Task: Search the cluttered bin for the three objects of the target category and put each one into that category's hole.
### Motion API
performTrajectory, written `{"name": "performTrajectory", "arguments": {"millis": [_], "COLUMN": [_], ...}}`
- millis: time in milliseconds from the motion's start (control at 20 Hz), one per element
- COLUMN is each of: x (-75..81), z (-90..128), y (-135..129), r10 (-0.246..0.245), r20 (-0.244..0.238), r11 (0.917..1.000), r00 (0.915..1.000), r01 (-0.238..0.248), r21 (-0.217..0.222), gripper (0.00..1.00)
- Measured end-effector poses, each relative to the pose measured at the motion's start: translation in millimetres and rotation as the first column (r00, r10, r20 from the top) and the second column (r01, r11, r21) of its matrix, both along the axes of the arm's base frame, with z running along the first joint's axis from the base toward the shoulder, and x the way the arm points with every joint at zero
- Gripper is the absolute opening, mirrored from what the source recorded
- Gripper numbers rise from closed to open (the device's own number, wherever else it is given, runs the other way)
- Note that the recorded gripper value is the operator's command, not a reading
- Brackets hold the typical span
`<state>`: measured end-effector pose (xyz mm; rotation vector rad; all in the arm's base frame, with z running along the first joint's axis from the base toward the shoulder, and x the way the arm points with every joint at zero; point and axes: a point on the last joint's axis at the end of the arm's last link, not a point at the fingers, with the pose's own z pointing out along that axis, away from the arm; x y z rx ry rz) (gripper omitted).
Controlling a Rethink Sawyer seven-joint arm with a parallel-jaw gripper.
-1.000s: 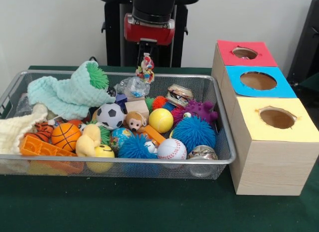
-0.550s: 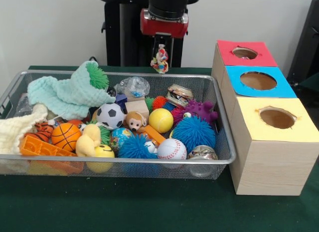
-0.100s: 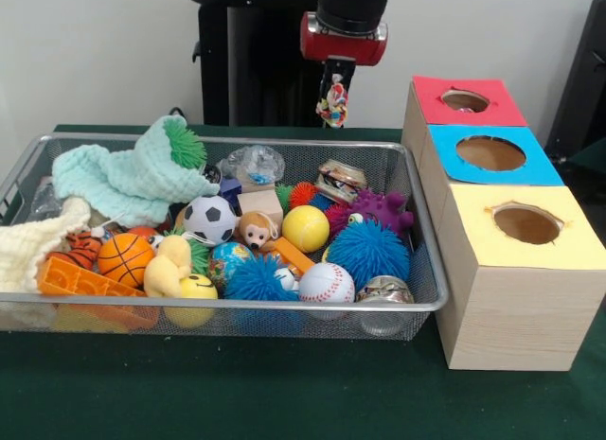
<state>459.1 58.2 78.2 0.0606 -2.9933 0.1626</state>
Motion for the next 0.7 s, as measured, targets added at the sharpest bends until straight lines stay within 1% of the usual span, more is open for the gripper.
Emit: {"name": "performTrajectory", "arguments": {"millis": [250,500,700], "x": [-3.8,-5.3,-7.0], "z": [-5.4,-9.3,-11.6], "y": [0.8,-3.0,-6.9], "r10": [-0.011,-0.037,-0.046], "r20": [-0.008,-0.014,-0.015], "r11": [0.9999,0.9993,0.9989], "r00": [0.9999,0.9992,0.9988], "r01": [0.011,0.037,0.046], "r21": [-0.002,-0.004,-0.009], "gripper": [0.0,0.0,0.0]}}
